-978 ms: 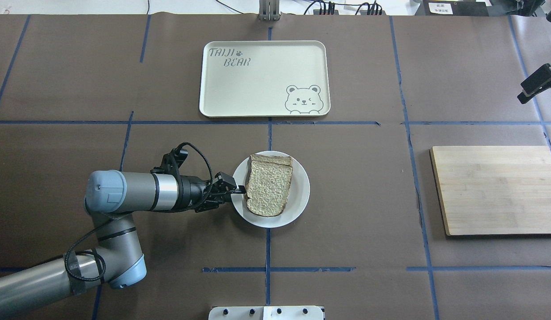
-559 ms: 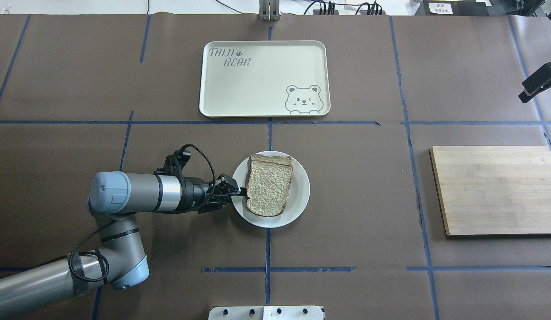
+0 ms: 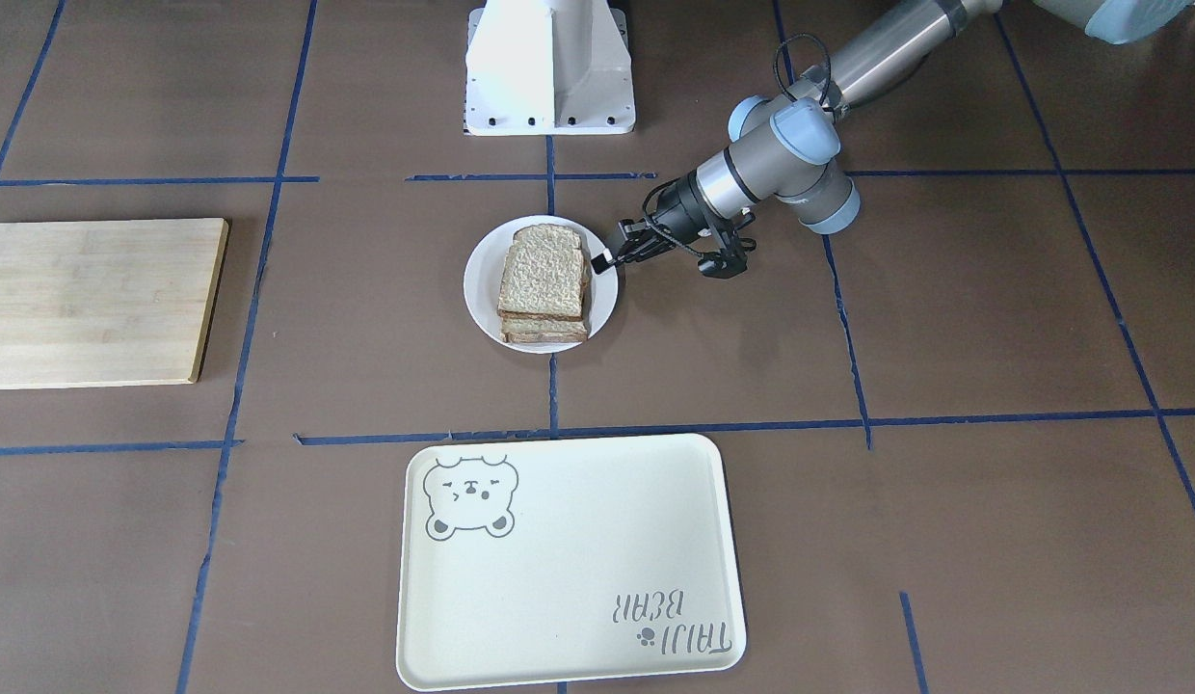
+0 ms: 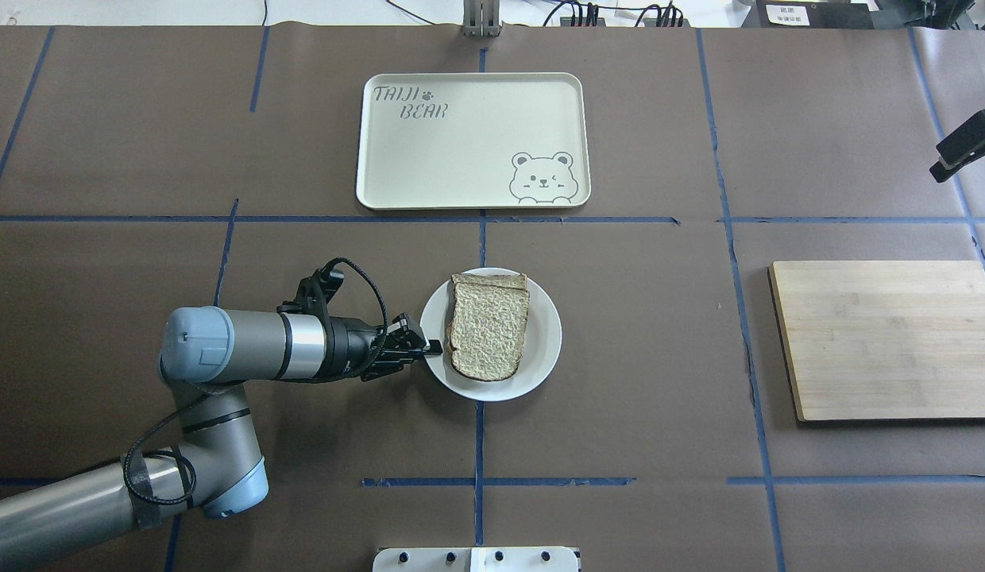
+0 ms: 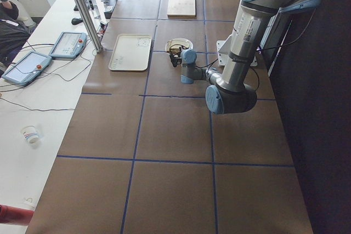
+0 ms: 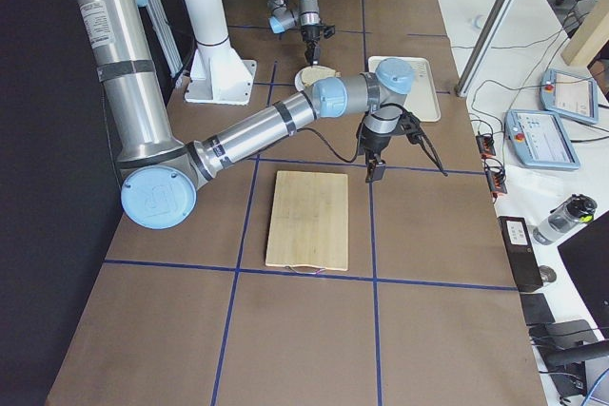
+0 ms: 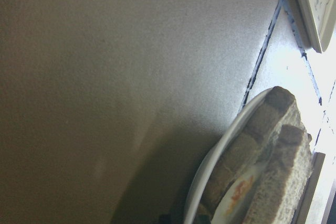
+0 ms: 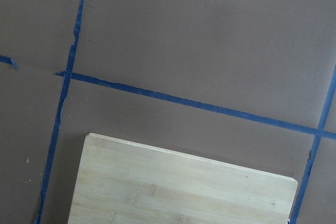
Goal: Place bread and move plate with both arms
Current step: 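Lift the plate with the left gripper and set it on the bear tray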
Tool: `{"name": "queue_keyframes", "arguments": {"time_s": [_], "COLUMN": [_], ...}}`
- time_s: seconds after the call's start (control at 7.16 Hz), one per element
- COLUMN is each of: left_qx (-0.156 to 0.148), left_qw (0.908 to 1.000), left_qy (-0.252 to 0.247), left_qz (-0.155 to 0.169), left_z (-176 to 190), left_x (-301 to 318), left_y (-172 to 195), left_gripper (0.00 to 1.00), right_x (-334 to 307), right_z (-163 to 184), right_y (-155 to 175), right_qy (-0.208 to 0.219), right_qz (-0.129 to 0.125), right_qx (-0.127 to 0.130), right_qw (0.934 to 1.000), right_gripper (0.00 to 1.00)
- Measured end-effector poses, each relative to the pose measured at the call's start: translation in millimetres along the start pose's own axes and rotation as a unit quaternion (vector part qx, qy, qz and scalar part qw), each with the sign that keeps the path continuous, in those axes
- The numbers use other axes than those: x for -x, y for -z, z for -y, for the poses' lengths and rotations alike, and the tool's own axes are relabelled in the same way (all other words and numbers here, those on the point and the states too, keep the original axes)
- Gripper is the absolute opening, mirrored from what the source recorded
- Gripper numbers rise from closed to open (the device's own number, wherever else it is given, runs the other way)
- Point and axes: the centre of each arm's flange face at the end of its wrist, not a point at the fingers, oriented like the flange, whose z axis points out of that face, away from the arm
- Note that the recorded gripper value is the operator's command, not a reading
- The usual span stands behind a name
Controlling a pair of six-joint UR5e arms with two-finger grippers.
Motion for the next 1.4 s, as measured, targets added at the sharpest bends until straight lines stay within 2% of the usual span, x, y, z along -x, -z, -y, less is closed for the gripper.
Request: {"name": "queue_keyframes", "arguments": {"time_s": [0.42,0.7,0.98,1.26,1.4], "left_qx": [0.014,-0.002,-0.057,-0.128,-0.163], "left_qw": [0.9990,0.9979,0.9931,0.9800,0.9726], "left_qy": [-0.008,-0.011,0.019,0.065,0.085], "left_qz": [-0.041,-0.064,-0.101,-0.138,-0.143], "left_z": [-14,-7,17,42,65], "left_x": [-34,-54,-83,-105,-112], "left_y": [16,27,31,19,4], "left_gripper": [0.02,0.02,0.02,0.02,0.02], "right_x": [-7,-29,-61,-87,-92], "right_z": [-3,-14,-38,-58,-63], "right_y": [2,3,-3,-2,-2], "right_qy": [-0.005,-0.009,-0.004,-0.004,-0.008], "right_qz": [-0.001,-0.001,0.014,0.032,0.038], "right_qx": [-0.001,-0.001,0.006,0.003,0.002], "right_qw": [1.0000,1.0000,0.9999,0.9995,0.9993], "right_gripper": [1.00,1.00,1.00,1.00,1.00]}}
